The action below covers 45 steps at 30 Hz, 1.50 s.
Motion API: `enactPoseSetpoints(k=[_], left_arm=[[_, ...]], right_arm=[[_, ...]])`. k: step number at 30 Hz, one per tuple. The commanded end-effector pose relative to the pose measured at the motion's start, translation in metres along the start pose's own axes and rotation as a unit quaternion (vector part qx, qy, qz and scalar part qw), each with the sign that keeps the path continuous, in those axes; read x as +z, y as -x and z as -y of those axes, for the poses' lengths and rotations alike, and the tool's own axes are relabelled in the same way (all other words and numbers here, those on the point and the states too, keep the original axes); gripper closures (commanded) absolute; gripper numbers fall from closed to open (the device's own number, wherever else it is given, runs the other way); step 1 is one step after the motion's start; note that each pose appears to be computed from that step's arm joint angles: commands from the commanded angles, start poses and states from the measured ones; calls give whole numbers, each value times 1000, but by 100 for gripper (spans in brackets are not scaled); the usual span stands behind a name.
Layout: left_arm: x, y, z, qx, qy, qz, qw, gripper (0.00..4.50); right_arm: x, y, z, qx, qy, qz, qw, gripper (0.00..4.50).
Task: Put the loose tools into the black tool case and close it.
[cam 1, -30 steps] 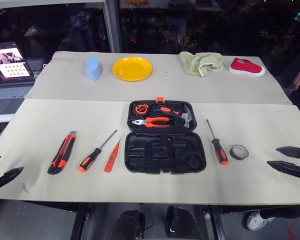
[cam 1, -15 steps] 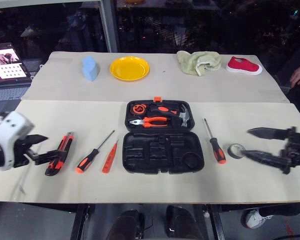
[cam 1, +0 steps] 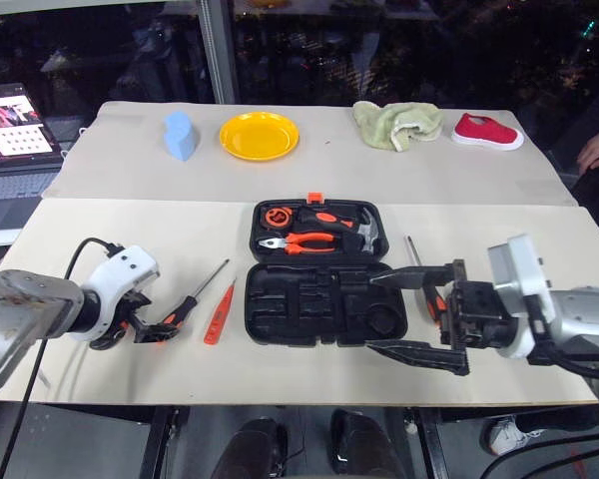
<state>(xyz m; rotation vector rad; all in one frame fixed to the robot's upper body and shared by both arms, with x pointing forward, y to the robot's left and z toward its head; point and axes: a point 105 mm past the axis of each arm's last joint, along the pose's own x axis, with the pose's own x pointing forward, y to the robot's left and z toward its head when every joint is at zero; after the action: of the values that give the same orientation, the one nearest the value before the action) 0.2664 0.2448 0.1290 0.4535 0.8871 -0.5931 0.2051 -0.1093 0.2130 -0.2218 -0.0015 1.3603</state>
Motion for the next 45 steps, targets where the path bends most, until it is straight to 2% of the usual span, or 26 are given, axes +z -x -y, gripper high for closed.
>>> enactPoseSetpoints(k=[1,6,9,11,17,24,26,28,30,34,38,45], left_arm=[[3,-6,-4,10,-11,-13,1000,0],[-1,-18,0,-13,-11,-28,999,0],[-13,-30,-1,-23,-2,-47,999,76],[-15,-34,-4,-22,12,-48,999,151],[5,-36,1,-50,53,-8,997,357],[23,-26,-14,-38,119,31,992,361],[43,-14,-23,-30,119,65,990,361],[70,-2,-27,-25,55,112,992,361],[95,10,-18,-49,-25,152,987,361],[120,18,6,-107,-150,165,969,361],[134,3,28,-148,-269,137,942,361],[162,-49,42,-142,-389,102,905,361]], right_arm=[[6,-12,-7,12,10,18,1000,1],[7,-18,-5,5,9,27,1000,1],[8,-21,-2,-1,11,33,999,0],[9,-22,0,-4,12,37,999,0],[14,-21,4,-17,12,47,999,0],[13,-18,6,-32,9,47,998,0],[12,-15,7,-42,3,47,998,0],[11,-11,9,-54,-1,45,998,0],[8,-7,10,-64,-6,39,997,0],[2,4,10,-87,-13,23,996,0],[1,13,12,-112,-19,18,993,0],[-4,25,11,-160,-37,14,986,0]])
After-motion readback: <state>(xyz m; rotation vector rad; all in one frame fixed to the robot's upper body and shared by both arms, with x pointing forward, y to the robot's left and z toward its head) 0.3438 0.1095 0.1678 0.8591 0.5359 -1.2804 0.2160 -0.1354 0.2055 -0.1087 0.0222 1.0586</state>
